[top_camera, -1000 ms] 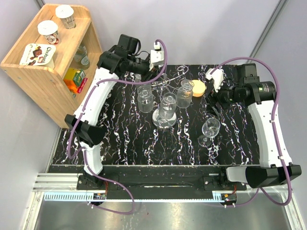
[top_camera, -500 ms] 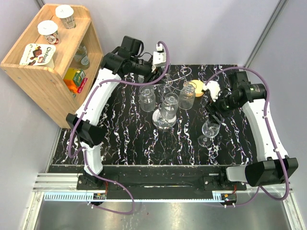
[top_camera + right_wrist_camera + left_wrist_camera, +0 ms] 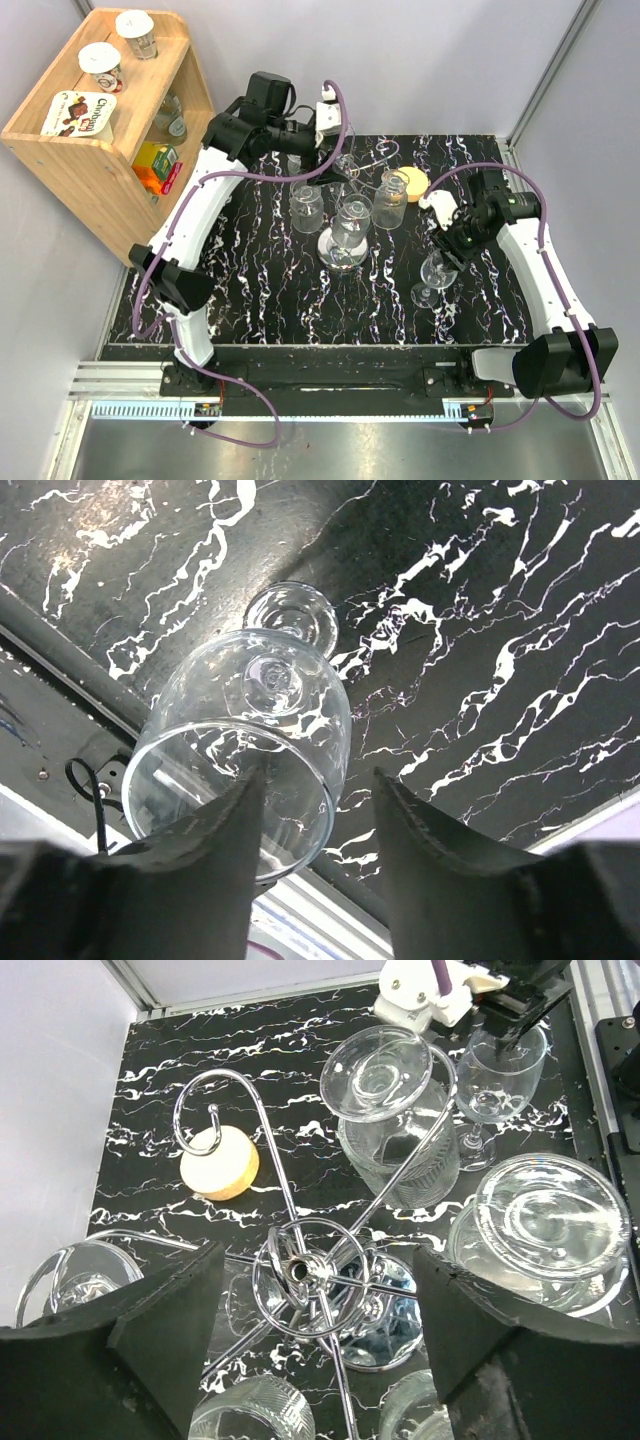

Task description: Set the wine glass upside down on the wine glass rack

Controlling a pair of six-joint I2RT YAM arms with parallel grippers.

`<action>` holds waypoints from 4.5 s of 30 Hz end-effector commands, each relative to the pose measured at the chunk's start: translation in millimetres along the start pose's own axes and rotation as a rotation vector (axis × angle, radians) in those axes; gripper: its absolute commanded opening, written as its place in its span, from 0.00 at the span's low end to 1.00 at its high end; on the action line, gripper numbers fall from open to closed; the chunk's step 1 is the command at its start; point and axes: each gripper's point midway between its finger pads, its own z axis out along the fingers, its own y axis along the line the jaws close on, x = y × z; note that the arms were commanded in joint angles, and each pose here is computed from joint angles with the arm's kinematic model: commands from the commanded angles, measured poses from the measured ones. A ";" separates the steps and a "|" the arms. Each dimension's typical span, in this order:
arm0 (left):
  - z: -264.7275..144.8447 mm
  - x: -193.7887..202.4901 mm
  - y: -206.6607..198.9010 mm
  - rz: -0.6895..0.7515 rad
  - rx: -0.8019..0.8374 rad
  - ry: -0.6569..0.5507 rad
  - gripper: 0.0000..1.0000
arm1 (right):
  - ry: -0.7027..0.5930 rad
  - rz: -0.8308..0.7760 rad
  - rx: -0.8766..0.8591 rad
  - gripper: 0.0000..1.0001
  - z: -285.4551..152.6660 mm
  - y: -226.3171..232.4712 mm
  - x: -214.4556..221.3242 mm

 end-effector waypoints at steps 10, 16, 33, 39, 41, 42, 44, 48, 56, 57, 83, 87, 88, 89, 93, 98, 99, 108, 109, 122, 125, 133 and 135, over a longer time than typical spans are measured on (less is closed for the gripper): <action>-38.9 -62.0 -3.1 0.111 -0.131 -0.096 0.96 | -0.055 0.035 0.189 0.01 -24.2 -31.2 -16.9; -54.1 -94.5 -10.9 0.089 -0.165 -0.176 0.99 | -0.197 0.041 0.325 0.00 -83.4 -35.5 -42.3; -63.0 -157.5 -58.9 -0.069 -0.007 -0.401 0.99 | -0.820 -0.145 0.377 0.00 -308.3 33.1 -150.6; -46.5 -157.8 -62.2 -0.143 0.029 -0.423 0.99 | -0.956 -0.149 0.300 0.00 -318.4 42.6 -176.8; -43.5 -157.6 -64.5 -0.161 0.052 -0.432 0.99 | -1.041 -0.153 0.258 0.00 -319.7 48.0 -188.9; -41.2 -158.3 -66.6 -0.166 0.069 -0.438 0.99 | -1.113 -0.183 0.253 0.00 -329.1 53.4 -196.3; -38.9 -160.9 -67.9 -0.185 0.079 -0.448 0.99 | -1.187 -0.182 0.243 0.00 -332.4 52.4 -206.0; -41.1 -168.2 -68.2 -0.186 0.082 -0.468 0.99 | -1.210 -0.151 0.214 0.00 -329.3 43.8 -219.5; -63.5 -191.1 -53.6 -0.176 -0.001 -0.538 0.99 | -1.327 -0.080 0.241 0.00 -354.6 29.8 -240.6; -70.7 -195.1 -48.1 -0.183 -0.015 -0.558 0.99 | -1.340 -0.061 0.246 0.00 -358.1 26.8 -243.2; -122.2 -164.4 -18.1 -0.346 -0.041 -0.783 0.99 | -1.599 -0.018 -0.117 0.00 -400.5 32.4 -312.2; -111.5 -170.2 -31.3 -0.344 0.060 -0.849 0.99 | -1.669 0.033 -0.265 0.00 -410.8 35.7 -323.0; -109.6 -173.7 -35.9 -0.342 0.087 -0.872 0.99 | -1.668 0.054 -0.281 0.00 -409.9 32.9 -326.0; -108.5 -177.1 -38.2 -0.340 0.106 -0.896 0.99 | -1.658 0.059 -0.281 0.00 -407.7 32.1 -328.3; -103.7 -193.0 -39.8 -0.343 0.145 -0.956 0.99 | -1.659 0.061 -0.295 0.00 -400.6 28.6 -331.3; -105.6 -200.5 -33.6 -0.360 0.156 -1.058 0.99 | -1.658 0.079 -0.350 0.00 -393.4 29.4 -333.5; -104.6 -198.2 -30.8 -0.365 0.150 -1.064 0.99 | -1.655 0.083 -0.358 0.00 -393.0 29.6 -333.8; -95.2 -198.7 -4.2 -0.359 0.132 -1.081 0.99 | -1.589 0.050 -0.360 0.00 -371.9 41.1 -339.5; -99.3 -204.0 -4.6 -0.343 0.137 -1.094 0.99 | -1.585 0.045 -0.361 0.00 -370.0 44.3 -341.0; -147.2 -231.8 -41.5 -0.173 0.186 -1.220 0.99 | -1.578 0.027 -0.377 0.00 -362.2 52.9 -356.3; -152.8 -234.5 -43.4 -0.162 0.183 -1.232 0.99 | -1.573 0.031 -0.383 0.00 -360.9 53.3 -356.0; -164.3 -237.7 -39.8 -0.156 0.181 -1.279 0.89 | -1.520 0.067 -0.409 0.00 -336.2 50.4 -355.9; -164.0 -236.8 -37.7 -0.161 0.175 -1.279 0.87 | -1.505 0.068 -0.424 0.00 -330.8 52.9 -355.3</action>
